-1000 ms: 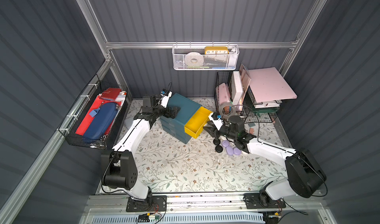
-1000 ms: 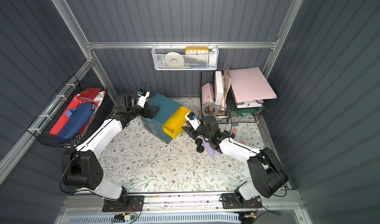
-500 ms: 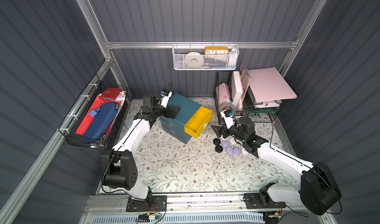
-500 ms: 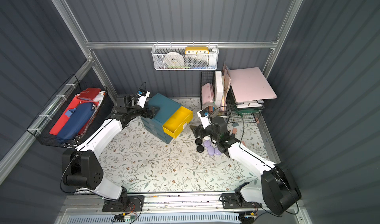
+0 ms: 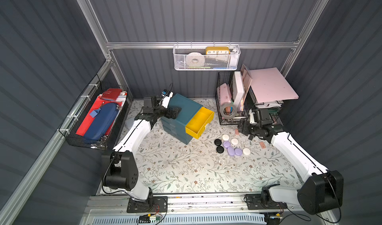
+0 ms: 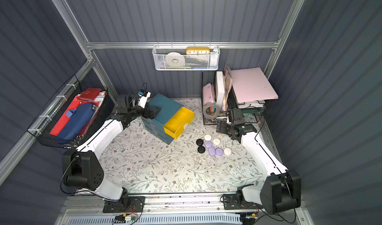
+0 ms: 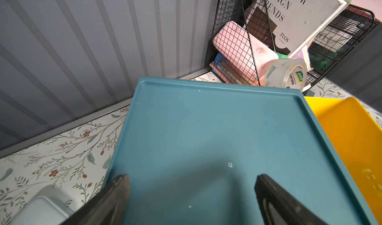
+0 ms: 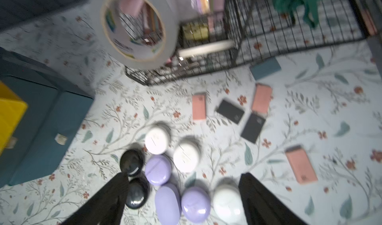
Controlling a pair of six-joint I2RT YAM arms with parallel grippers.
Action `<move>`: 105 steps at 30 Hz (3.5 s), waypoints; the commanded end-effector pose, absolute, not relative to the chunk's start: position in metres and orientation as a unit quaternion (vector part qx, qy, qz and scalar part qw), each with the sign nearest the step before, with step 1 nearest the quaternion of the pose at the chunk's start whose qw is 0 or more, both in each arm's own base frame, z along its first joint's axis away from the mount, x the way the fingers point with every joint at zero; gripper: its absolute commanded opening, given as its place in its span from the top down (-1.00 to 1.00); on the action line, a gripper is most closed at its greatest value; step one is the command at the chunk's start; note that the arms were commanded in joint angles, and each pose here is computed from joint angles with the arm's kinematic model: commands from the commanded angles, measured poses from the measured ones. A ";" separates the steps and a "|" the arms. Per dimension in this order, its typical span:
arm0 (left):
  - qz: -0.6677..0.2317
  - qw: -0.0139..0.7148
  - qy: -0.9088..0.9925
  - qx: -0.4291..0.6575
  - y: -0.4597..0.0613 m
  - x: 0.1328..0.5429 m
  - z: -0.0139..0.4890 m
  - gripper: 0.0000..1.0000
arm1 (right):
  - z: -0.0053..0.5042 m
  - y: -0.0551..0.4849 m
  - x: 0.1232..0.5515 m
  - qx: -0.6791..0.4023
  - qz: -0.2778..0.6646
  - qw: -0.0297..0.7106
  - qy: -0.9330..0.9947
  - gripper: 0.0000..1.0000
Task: Put the bluetooth earphones in the drawer according to color
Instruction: Pick up the Bluetooth earphone from the center of the board, then place the bluetooth earphone in the drawer.
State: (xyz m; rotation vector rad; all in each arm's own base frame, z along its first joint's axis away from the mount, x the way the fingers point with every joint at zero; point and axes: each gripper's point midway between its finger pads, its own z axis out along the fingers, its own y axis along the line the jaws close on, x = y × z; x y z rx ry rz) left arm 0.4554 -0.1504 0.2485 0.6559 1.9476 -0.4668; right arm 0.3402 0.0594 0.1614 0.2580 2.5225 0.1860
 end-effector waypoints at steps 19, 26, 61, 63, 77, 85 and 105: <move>-0.207 0.402 0.857 0.246 -0.145 0.436 0.189 -0.99 | 0.036 0.027 0.266 0.211 -0.001 0.041 0.977 -0.59; -0.204 0.401 0.859 0.246 -0.144 0.437 0.187 -0.99 | 0.022 0.027 0.268 0.217 0.005 0.032 0.976 -0.58; -0.207 0.396 0.860 0.247 -0.145 0.437 0.183 -0.99 | -0.003 0.028 0.262 0.235 0.029 0.001 0.971 0.21; -0.207 0.396 0.860 0.247 -0.145 0.437 0.183 -0.99 | -0.002 0.028 0.263 0.235 0.032 0.004 0.972 0.36; -0.207 0.396 0.860 0.246 -0.145 0.437 0.183 -0.99 | 0.100 0.044 0.313 0.156 0.114 0.196 0.961 1.00; -0.209 0.396 0.860 0.246 -0.146 0.438 0.183 -0.99 | 0.246 0.080 0.348 0.049 0.232 0.420 0.876 1.00; -0.210 0.397 0.859 0.246 -0.146 0.437 0.185 -0.99 | 0.311 0.250 0.388 -0.204 0.320 0.427 0.821 1.00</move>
